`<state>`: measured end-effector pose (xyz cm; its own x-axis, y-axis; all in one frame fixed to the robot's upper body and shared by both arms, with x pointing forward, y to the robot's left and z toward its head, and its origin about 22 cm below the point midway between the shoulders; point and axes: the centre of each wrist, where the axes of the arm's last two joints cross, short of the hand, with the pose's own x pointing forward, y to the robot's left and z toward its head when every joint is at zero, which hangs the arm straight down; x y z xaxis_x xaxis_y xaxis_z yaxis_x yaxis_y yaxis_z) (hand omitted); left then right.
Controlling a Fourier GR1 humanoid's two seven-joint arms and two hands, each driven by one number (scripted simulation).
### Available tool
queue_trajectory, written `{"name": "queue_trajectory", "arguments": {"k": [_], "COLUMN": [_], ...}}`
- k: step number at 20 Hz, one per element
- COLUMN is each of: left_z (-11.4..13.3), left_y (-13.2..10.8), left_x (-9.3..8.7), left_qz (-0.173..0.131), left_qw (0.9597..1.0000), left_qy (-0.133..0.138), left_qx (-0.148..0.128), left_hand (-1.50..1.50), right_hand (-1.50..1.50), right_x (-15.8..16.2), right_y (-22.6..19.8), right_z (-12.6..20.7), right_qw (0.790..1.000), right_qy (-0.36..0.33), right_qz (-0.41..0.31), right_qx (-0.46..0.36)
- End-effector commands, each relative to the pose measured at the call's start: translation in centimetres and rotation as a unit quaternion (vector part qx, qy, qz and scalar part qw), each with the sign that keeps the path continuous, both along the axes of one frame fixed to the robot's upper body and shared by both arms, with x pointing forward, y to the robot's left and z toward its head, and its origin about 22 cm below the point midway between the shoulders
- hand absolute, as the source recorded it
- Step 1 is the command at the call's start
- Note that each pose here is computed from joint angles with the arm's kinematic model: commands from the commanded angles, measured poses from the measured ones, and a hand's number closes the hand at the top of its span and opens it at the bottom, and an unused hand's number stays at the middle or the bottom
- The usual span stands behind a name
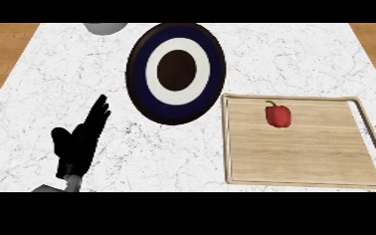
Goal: Pick the bell pepper from the tray and place it in the plate
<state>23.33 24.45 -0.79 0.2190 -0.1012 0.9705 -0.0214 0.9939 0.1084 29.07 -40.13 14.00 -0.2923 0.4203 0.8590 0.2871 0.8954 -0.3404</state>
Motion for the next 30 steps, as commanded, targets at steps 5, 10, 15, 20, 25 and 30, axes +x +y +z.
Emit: {"name": "queue_trajectory", "arguments": {"k": [5,10,15,20,25,30], "left_z": [-2.1,-1.8,-2.3,-3.1,-3.2,-2.5], "left_y": [0.6,-0.3,-0.1,1.3,0.2,-0.7], "left_x": [-0.3,-0.2,-0.8,-1.8,-0.6,-0.3], "left_qz": [-0.011,-0.006,-0.012,-0.01,-0.007,-0.013], "left_qw": [0.9949,0.9955,0.995,0.9954,0.9953,0.9953], "left_qy": [0.082,0.081,0.085,0.085,0.084,0.081], "left_qx": [-0.058,-0.05,-0.051,-0.043,-0.048,-0.053], "left_hand": [0.0,0.0,0.0,0.0,0.0,0.0], "right_hand": [-1.5,-1.5,-1.5,-1.5,-1.5,-1.5], "right_x": [1.3,-0.9,-1.6,-2.1,-2.3,-1.8], "right_y": [-1.8,-2.0,-1.6,0.8,5.5,8.3], "right_z": [-1.8,-2.3,1.3,3.9,2.3,1.1], "right_qw": [0.994,0.998,0.974,0.944,0.929,0.922], "right_qy": [-0.095,-0.045,0.111,0.177,0.22,0.236], "right_qz": [-0.046,-0.02,0.031,0.061,0.052,0.045], "right_qx": [0.03,-0.045,-0.197,-0.271,-0.292,-0.303]}}
